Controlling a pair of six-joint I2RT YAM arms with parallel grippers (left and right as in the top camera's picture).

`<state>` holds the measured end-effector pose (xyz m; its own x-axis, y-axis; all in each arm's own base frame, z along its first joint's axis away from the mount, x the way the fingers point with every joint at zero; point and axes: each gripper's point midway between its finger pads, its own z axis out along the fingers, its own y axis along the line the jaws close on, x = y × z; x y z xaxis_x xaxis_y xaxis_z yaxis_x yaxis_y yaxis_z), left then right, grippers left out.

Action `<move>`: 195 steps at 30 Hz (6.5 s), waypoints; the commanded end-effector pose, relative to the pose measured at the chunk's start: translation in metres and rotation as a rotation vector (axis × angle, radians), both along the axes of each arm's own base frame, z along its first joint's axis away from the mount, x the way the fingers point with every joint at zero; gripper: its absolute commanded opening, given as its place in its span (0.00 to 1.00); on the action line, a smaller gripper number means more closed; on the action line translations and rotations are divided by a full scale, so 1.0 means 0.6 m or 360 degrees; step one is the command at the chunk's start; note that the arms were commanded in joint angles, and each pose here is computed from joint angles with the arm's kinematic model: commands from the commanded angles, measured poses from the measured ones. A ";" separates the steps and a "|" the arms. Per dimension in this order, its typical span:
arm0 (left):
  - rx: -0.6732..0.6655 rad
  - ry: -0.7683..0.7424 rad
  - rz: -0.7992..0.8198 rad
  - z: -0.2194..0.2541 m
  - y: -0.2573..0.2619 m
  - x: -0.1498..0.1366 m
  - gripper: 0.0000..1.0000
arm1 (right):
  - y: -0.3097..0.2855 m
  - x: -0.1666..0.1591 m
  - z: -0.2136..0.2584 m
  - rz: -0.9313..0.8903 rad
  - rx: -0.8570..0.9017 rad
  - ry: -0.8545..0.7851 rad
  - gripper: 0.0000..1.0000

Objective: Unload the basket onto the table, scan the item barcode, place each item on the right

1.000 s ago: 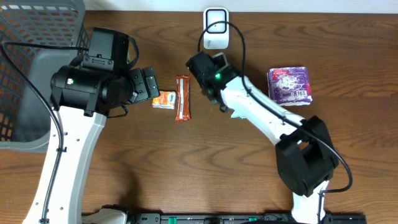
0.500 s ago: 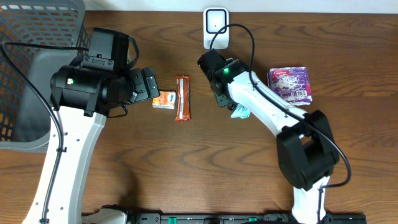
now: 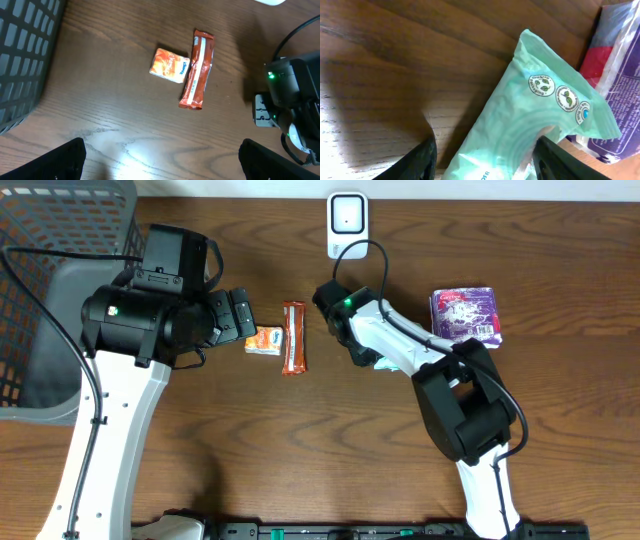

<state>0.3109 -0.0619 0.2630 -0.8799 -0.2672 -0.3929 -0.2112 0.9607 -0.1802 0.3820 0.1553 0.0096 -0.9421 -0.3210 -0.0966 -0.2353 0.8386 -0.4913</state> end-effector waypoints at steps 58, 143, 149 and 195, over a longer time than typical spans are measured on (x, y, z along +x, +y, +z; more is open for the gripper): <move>0.0009 -0.0028 -0.0004 0.009 0.003 0.002 0.98 | -0.064 0.056 0.080 -0.0487 0.1640 0.0272 0.49; 0.0009 -0.0026 -0.0004 0.009 0.003 0.002 0.98 | -0.025 0.057 0.018 -0.0719 0.1995 0.0358 0.44; 0.0009 -0.0026 -0.0004 0.009 0.003 0.002 0.98 | -0.071 0.082 0.086 -0.0680 0.1746 0.0282 0.47; 0.0009 -0.0026 -0.0004 0.008 0.003 0.002 0.98 | 0.106 0.068 0.082 -0.0443 0.1232 0.0040 0.33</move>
